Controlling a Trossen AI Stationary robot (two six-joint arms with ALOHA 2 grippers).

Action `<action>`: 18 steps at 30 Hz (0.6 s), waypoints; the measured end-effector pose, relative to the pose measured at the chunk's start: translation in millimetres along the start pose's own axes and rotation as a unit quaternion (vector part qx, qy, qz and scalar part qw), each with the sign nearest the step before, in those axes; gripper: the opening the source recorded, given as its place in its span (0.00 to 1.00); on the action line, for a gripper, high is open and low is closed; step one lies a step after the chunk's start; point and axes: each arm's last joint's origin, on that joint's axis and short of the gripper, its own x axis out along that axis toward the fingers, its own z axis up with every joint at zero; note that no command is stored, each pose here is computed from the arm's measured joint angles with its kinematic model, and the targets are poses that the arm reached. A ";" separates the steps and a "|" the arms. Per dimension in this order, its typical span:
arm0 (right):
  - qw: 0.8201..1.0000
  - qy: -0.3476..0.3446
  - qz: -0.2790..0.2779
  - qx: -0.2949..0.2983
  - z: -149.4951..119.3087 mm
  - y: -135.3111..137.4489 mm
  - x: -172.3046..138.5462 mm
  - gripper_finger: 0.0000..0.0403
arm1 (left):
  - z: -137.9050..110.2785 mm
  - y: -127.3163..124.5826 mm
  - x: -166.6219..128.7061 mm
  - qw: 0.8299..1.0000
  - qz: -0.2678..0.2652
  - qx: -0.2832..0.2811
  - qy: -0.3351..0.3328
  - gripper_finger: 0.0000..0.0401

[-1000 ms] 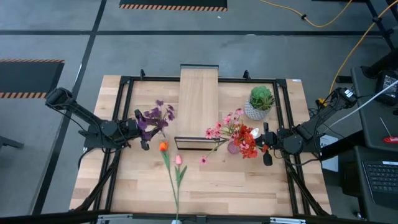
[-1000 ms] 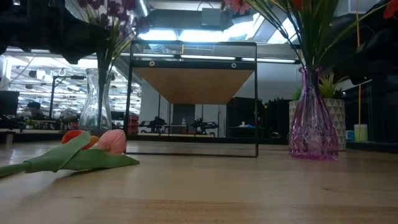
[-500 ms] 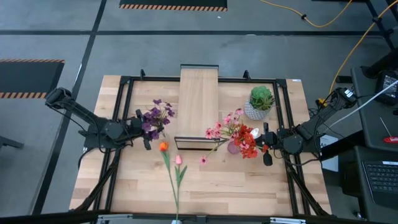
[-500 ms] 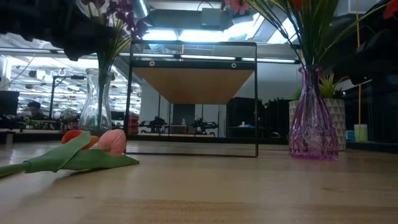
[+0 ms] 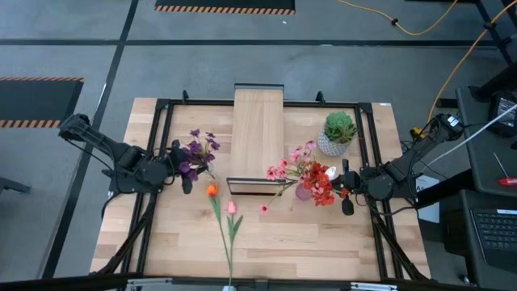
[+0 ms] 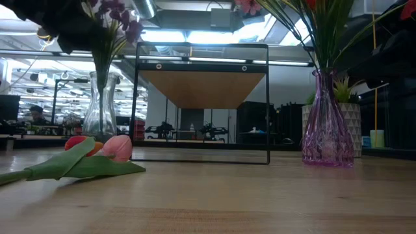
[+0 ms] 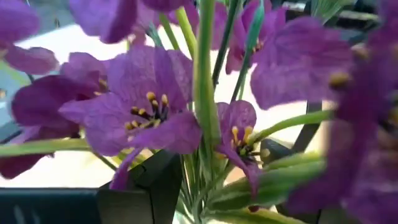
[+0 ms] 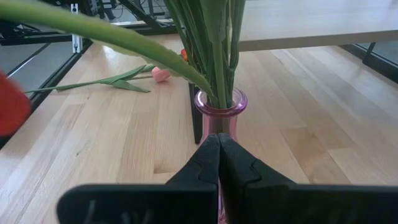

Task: Pick and place flowers into a vace then onto a shelf
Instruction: Put the pink tulip into the transparent vase

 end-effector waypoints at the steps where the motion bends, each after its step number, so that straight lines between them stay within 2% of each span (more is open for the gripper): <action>1: 1.000 0.000 0.000 0.000 0.0 0.0 0.0 0.00 | 0.1 0.9 -1.2 1.000 -0.001 -0.005 0.012 0.51; 9: 1.000 0.000 0.000 0.000 0.0 0.0 0.0 0.00 | -6.5 5.4 -5.2 0.995 -0.008 -0.034 0.095 0.51; 18: 1.000 -0.001 0.000 0.002 0.2 0.1 0.0 0.00 | 18.6 2.0 -19.0 0.986 -0.062 -0.060 0.141 0.51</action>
